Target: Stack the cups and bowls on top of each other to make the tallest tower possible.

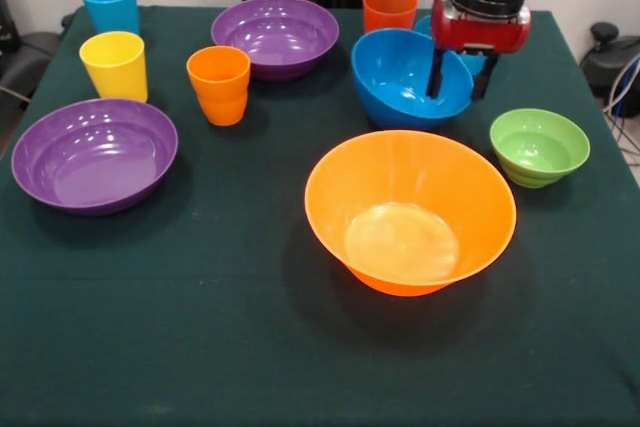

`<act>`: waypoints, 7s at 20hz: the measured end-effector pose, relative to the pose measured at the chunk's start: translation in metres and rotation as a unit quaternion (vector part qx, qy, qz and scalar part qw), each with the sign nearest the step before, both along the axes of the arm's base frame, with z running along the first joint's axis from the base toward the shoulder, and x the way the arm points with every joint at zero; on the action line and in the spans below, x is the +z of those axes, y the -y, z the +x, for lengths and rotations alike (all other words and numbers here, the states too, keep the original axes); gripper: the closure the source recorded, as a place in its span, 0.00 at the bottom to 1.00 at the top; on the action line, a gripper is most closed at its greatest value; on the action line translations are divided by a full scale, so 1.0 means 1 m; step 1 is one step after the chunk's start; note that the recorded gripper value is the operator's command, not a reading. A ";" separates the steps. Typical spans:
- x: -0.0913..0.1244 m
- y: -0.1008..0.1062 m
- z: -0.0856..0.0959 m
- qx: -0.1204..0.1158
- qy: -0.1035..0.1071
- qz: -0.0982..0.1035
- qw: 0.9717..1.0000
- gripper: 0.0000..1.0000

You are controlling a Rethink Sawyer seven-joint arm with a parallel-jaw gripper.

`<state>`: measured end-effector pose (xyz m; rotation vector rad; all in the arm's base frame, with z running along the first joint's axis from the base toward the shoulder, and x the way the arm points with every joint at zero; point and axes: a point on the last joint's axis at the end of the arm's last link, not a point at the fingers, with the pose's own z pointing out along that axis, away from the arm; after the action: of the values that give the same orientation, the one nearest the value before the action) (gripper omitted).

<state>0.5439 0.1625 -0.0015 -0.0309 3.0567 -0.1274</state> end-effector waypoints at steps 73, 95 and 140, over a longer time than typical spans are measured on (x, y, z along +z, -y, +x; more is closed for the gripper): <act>0.056 -0.001 0.056 -0.033 0.065 0.037 0.997 0.00; 0.053 -0.001 0.073 -0.034 0.040 0.038 0.998 0.00; 0.058 -0.007 0.052 -0.034 -0.007 0.041 0.999 0.00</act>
<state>0.5959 0.1700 0.0561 0.0767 3.0749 -0.0059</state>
